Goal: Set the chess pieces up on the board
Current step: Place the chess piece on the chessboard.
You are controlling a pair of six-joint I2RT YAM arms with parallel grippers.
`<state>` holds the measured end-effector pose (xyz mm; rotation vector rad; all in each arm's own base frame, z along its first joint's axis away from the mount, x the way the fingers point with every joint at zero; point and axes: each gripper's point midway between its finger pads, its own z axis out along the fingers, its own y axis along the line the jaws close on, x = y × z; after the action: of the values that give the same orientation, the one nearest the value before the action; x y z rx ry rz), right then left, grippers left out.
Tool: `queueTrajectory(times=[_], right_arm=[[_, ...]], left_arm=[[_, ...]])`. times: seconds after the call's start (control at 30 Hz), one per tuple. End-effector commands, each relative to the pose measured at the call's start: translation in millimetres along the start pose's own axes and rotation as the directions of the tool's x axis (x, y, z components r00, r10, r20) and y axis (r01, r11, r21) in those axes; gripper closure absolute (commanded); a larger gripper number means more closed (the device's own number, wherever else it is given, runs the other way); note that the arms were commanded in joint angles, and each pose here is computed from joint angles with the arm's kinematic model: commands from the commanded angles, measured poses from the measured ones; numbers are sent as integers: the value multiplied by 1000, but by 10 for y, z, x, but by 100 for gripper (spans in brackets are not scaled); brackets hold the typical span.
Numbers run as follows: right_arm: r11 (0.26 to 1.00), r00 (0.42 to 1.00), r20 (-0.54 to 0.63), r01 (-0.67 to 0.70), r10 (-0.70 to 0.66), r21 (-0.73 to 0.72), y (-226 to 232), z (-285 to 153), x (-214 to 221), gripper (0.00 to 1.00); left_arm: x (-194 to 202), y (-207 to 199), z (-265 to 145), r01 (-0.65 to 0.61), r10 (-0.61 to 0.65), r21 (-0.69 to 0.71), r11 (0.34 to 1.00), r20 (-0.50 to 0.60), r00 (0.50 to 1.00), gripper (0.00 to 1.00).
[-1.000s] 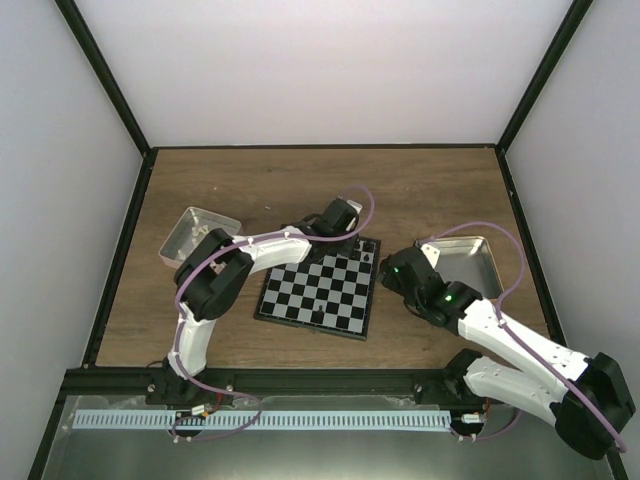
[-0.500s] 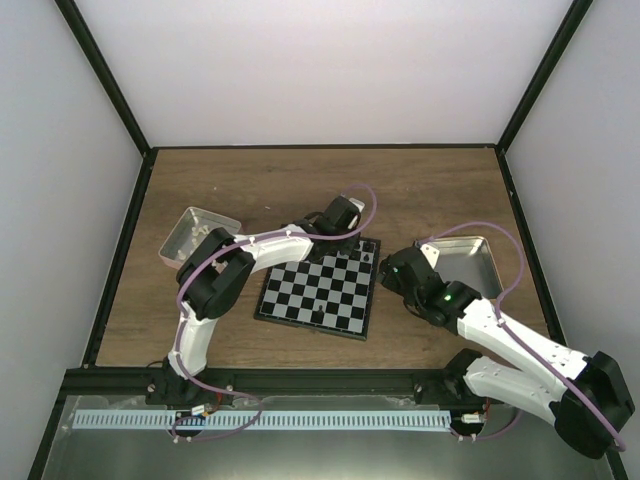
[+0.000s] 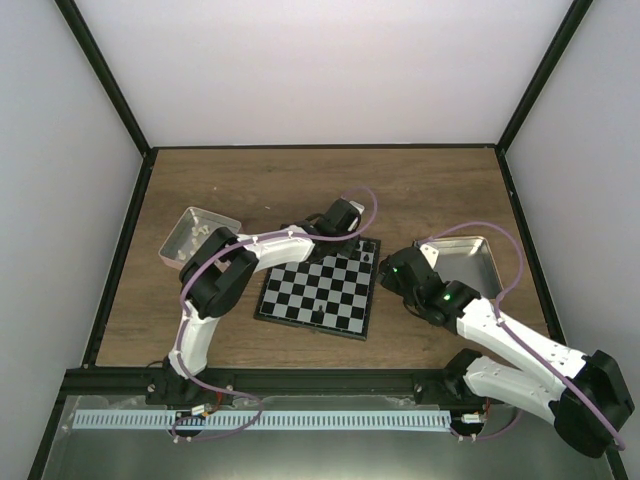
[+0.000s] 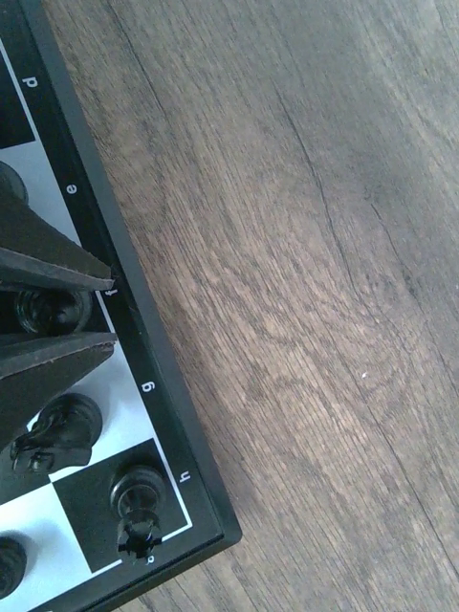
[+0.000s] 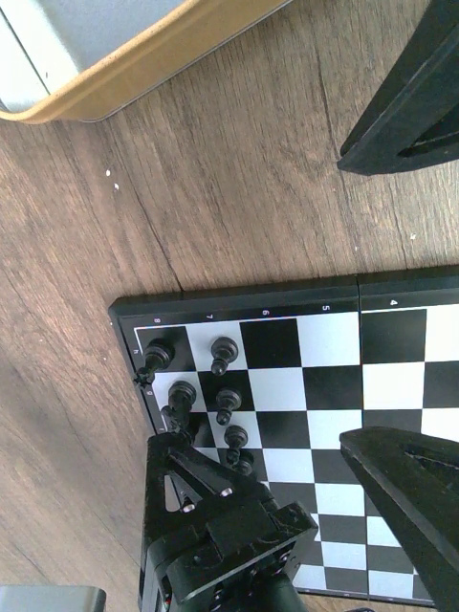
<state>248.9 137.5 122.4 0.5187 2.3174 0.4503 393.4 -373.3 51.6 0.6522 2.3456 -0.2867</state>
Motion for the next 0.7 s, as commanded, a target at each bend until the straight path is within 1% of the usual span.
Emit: queueTrajectory(times=[0.0,0.13,0.33,0.53,0.67], right_arm=[[1000,1000,23,-18,18,-21,94,-33,-95,26],[1000,999,26,-19,20,-21,95,-34,-102,26],[999,999,27,-24,25,-33,124,-48,-115,26],[999,999,27,-17,18,-51,161,-74,-130,26],[991,999,6,42,-41,-130,340,-98,-113,25]], left_arm=[[20,-17,42,-12,12,4,1000,-11,1000,85],[7,-45,-2,-20,20,20,1000,-15,1000,81],[-230,-105,-231,-20,18,57,998,44,999,75],[-509,-96,-585,7,-15,68,998,122,992,72],[-655,18,-936,65,-71,40,997,189,979,68]])
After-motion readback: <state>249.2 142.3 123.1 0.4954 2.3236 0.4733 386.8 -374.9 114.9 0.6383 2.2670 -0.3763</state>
